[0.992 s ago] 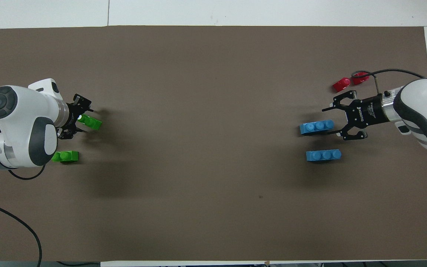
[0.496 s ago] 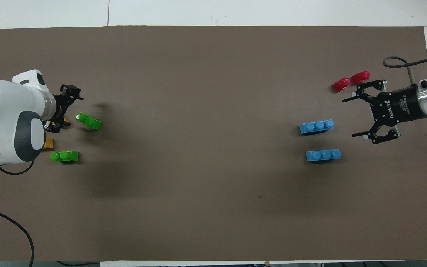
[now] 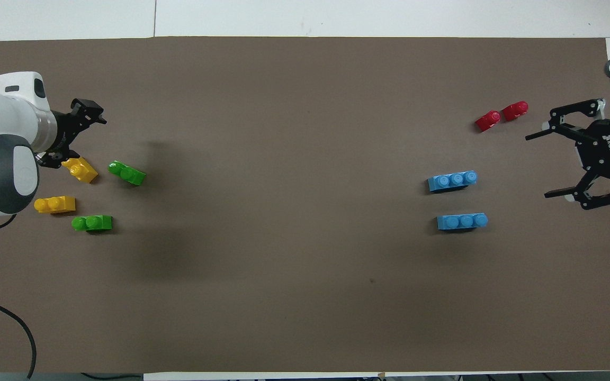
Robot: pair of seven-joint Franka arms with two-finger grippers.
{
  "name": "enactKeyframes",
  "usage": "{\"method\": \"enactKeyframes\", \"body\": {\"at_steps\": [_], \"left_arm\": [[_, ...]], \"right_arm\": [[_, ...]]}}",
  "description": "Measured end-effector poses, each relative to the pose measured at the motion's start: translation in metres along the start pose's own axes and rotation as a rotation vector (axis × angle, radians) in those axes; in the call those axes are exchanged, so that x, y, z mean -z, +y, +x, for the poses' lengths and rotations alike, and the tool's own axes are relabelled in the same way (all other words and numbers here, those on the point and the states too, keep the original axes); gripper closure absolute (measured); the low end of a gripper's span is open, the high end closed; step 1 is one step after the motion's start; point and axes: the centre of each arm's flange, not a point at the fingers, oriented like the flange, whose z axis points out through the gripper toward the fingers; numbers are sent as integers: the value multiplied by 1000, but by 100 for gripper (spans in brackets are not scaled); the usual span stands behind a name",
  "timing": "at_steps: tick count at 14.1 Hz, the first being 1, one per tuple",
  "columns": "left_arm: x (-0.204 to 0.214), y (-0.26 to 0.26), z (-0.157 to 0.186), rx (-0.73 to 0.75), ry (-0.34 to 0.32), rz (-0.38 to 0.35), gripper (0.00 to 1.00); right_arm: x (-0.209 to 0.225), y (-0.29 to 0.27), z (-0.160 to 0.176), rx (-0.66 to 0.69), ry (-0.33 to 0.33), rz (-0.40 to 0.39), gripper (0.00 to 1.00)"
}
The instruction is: Remove green block with left arm and hold with right
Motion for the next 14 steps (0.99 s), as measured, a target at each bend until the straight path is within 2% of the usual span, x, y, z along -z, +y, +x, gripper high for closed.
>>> {"method": "enactKeyframes", "body": {"at_steps": [3,6,10,14], "left_arm": [[33,-2,14,-166,-36,31,0],[63,1,18,-322,-61,43,0],[101,0,16,-546,-71,39,0],[143,-4,11,-634,-78,39,0]], "right_arm": [[19,-1,-11,39,73,-11,0],[28,-2,-22,75,93,-2,0],[38,1,-28,238,171,-38,0],[44,2,-35,345,208,-58,0]]}}
